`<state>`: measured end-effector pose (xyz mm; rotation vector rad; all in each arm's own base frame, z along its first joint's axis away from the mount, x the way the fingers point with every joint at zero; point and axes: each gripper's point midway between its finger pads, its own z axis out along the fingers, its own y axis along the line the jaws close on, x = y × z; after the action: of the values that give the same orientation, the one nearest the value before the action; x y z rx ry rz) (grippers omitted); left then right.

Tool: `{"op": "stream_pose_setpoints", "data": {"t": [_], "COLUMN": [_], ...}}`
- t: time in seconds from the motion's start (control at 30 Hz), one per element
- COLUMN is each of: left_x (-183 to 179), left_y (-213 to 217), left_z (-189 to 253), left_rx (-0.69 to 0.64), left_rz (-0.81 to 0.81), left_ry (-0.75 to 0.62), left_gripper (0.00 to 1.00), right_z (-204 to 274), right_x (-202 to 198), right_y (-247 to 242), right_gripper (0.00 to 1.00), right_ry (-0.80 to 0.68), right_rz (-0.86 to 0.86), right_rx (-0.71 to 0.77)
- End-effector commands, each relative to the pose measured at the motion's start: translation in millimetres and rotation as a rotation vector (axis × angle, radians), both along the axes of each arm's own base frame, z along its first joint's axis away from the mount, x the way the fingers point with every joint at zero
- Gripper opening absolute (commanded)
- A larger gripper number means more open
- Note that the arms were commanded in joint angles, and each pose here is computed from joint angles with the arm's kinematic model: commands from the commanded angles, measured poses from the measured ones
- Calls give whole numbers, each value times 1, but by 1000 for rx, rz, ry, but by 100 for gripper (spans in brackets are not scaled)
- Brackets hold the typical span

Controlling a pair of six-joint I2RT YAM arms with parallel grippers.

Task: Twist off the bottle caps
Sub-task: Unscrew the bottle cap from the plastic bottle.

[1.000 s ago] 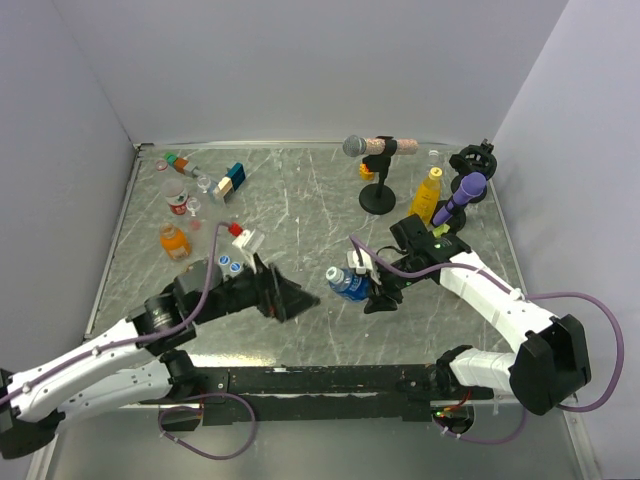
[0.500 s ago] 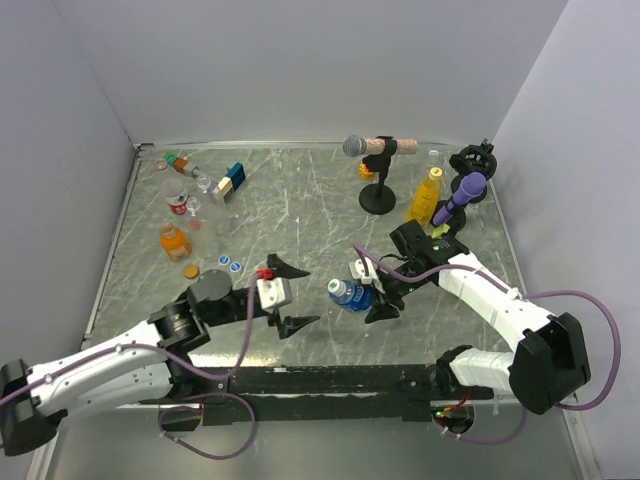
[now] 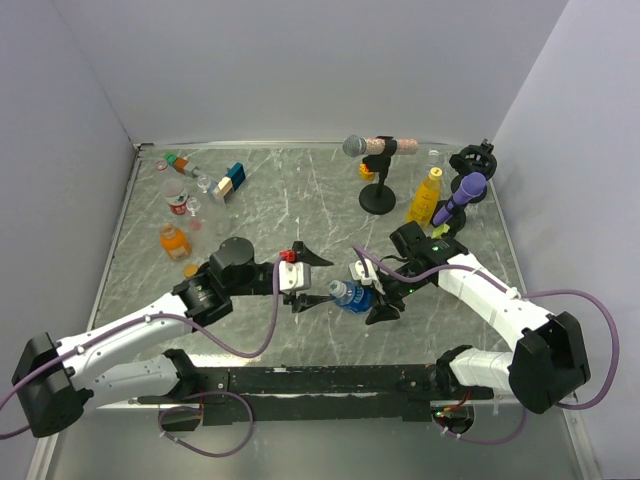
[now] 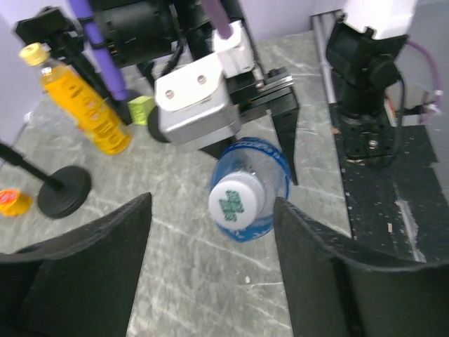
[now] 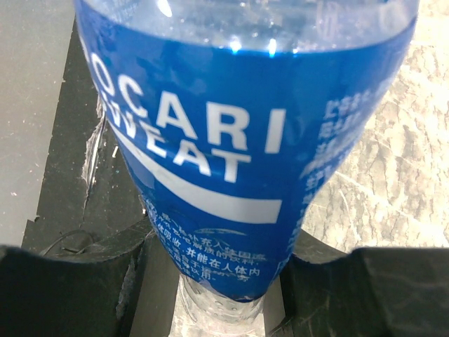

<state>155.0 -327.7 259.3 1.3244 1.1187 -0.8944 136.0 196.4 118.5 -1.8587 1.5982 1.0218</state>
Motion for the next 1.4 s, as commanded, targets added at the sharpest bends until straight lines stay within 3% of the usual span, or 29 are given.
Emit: {"op": "stream_pose_setpoints", "data": {"t": [0.0, 0.17, 0.4, 0.47, 0.57, 0.67, 0.97, 1.37], "left_x": [-11, -9, -11, -13, -16, -18, -17, -14], "left_y": [-12, -18, -16, -14, -11, -9, -15, -18], "left_z": [8, -1, 1, 5, 8, 9, 2, -8], "left_rx": [-1, 30, 10, -11, -35, -54, -27, 6], "left_rz": [-131, -158, -153, -151, -141, -137, -156, -152], "left_ry": [-25, 5, 27, 35, 45, 52, 85, 106], "left_gripper": [67, 59, 33, 34, 54, 62, 59, 46], "right_z": [4, 4, 4, 2, 2, 1, 1, 1], "right_x": [2, 3, 3, 3, 4, 4, 5, 5], "right_y": [4, 3, 4, 4, 4, 4, 4, 4], "right_gripper": [32, 32, 32, 31, 31, 31, 31, 31], "right_ry": [-23, -25, -18, -14, -9, -10, 1, 3], "right_rz": [22, 20, 18, 17, 14, 12, 11, 13], "right_rx": [39, 36, 34, 30, 25, 24, 22, 21]}}
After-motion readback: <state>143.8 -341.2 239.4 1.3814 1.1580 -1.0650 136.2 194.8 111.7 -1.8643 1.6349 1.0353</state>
